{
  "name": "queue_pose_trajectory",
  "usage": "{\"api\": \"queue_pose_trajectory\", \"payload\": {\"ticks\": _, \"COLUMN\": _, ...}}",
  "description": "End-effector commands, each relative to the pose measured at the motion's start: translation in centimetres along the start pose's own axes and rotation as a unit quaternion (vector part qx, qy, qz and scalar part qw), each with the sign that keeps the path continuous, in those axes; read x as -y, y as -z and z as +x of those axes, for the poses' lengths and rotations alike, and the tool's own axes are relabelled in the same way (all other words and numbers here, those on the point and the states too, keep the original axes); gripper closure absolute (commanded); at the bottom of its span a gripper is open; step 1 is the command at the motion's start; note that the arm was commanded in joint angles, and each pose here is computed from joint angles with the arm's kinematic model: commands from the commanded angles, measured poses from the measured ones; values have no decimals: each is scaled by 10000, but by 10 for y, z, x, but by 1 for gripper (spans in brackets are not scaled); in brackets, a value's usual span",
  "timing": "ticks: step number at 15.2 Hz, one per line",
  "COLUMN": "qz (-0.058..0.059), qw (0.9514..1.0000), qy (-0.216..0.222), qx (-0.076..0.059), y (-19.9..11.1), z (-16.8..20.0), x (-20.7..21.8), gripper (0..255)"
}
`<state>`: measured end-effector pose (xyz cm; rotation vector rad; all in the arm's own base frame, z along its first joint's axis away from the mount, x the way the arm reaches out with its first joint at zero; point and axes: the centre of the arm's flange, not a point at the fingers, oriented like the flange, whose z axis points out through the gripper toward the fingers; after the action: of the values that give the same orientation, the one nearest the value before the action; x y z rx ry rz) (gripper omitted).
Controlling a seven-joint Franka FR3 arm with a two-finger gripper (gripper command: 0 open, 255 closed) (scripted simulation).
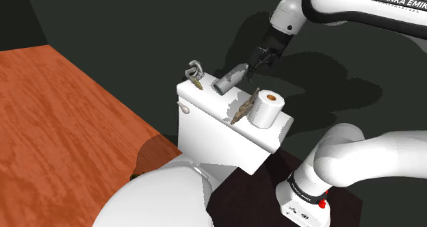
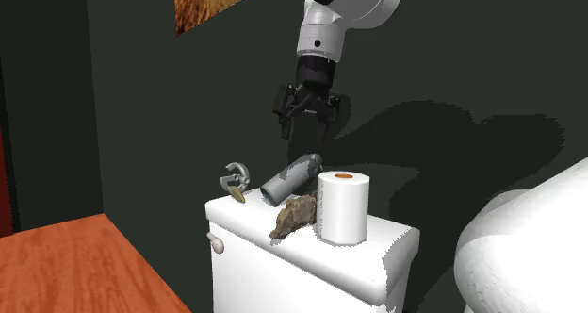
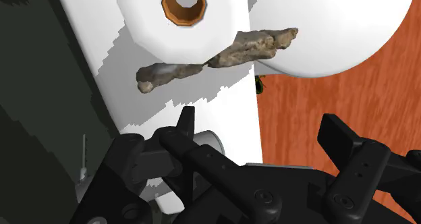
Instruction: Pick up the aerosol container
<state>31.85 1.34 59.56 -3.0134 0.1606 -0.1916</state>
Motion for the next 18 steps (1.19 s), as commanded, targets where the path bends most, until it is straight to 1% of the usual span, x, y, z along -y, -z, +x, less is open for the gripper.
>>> {"api": "queue_pose_trajectory", "payload": {"ticks": 1, "qz": 0, "qw": 10000, "qy": 0, "qx": 0, "y": 0, "z": 0, "x": 0, "gripper": 0}}
{"api": "queue_pose_trajectory", "payload": {"ticks": 2, "qz": -36, "qw": 9994, "qy": 339, "qx": 97, "y": -2, "z": 6, "x": -12, "gripper": 0}}
{"api": "queue_pose_trajectory", "payload": {"ticks": 3, "qz": -73, "qw": 9975, "qy": 677, "qx": 194, "y": -4, "z": 12, "x": -23, "gripper": 0}}
{"api": "queue_pose_trajectory", "payload": {"ticks": 4, "qz": -109, "qw": 9944, "qy": 1014, "qx": 291, "y": -6, "z": 20, "x": -33, "gripper": 0}}
{"api": "queue_pose_trajectory", "payload": {"ticks": 5, "qz": -145, "qw": 9900, "qy": 1350, "qx": 388, "y": -8, "z": 28, "x": -43, "gripper": 0}}
{"api": "queue_pose_trajectory", "payload": {"ticks": 6, "qz": -181, "qw": 9844, "qy": 1685, "qx": 484, "y": -10, "z": 36, "x": -53, "gripper": 0}}
{"api": "queue_pose_trajectory", "payload": {"ticks": 7, "qz": -216, "qw": 9775, "qy": 2017, "qx": 579, "y": -12, "z": 45, "x": -62, "gripper": 0}}
{"api": "queue_pose_trajectory", "payload": {"ticks": 8, "qz": -252, "qw": 9694, "qy": 2347, "qx": 674, "y": -14, "z": 55, "x": -70, "gripper": 0}}
{"api": "queue_pose_trajectory", "payload": {"ticks": 9, "qz": -287, "qw": 9601, "qy": 2673, "qx": 767, "y": -17, "z": 65, "x": -78, "gripper": 0}}
{"api": "queue_pose_trajectory", "payload": {"ticks": 10, "qz": -322, "qw": 9496, "qy": 2997, "qx": 860, "y": -19, "z": 76, "x": -85, "gripper": 0}}
{"api": "queue_pose_trajectory", "payload": {"ticks": 11, "qz": -356, "qw": 9379, "qy": 3317, "qx": 952, "y": -22, "z": 87, "x": -92, "gripper": 0}}
{"api": "queue_pose_trajectory", "payload": {"ticks": 12, "qz": -390, "qw": 9250, "qy": 3632, "qx": 1043, "y": -25, "z": 99, "x": -97, "gripper": 0}}
{"api": "queue_pose_trajectory", "payload": {"ticks": 13, "qz": -423, "qw": 9110, "qy": 3943, "qx": 1132, "y": -28, "z": 110, "x": -102, "gripper": 0}}
{"api": "queue_pose_trajectory", "payload": {"ticks": 14, "qz": -456, "qw": 8958, "qy": 4249, "qx": 1220, "y": -31, "z": 122, "x": -106, "gripper": 0}}
{"api": "queue_pose_trajectory", "payload": {"ticks": 15, "qz": -488, "qw": 8795, "qy": 4550, "qx": 1306, "y": -35, "z": 134, "x": -109, "gripper": 0}}
{"api": "queue_pose_trajectory", "payload": {"ticks": 16, "qz": -520, "qw": 8621, "qy": 4845, "qx": 1391, "y": -39, "z": 147, "x": -112, "gripper": 0}}
{"api": "queue_pose_trajectory", "payload": {"ticks": 17, "qz": -551, "qw": 8436, "qy": 5134, "qx": 1474, "y": -43, "z": 159, "x": -113, "gripper": 0}}
{"api": "queue_pose_trajectory", "payload": {"ticks": 18, "qz": -581, "qw": 8241, "qy": 5416, "qx": 1555, "y": -47, "z": 171, "x": -114, "gripper": 0}}
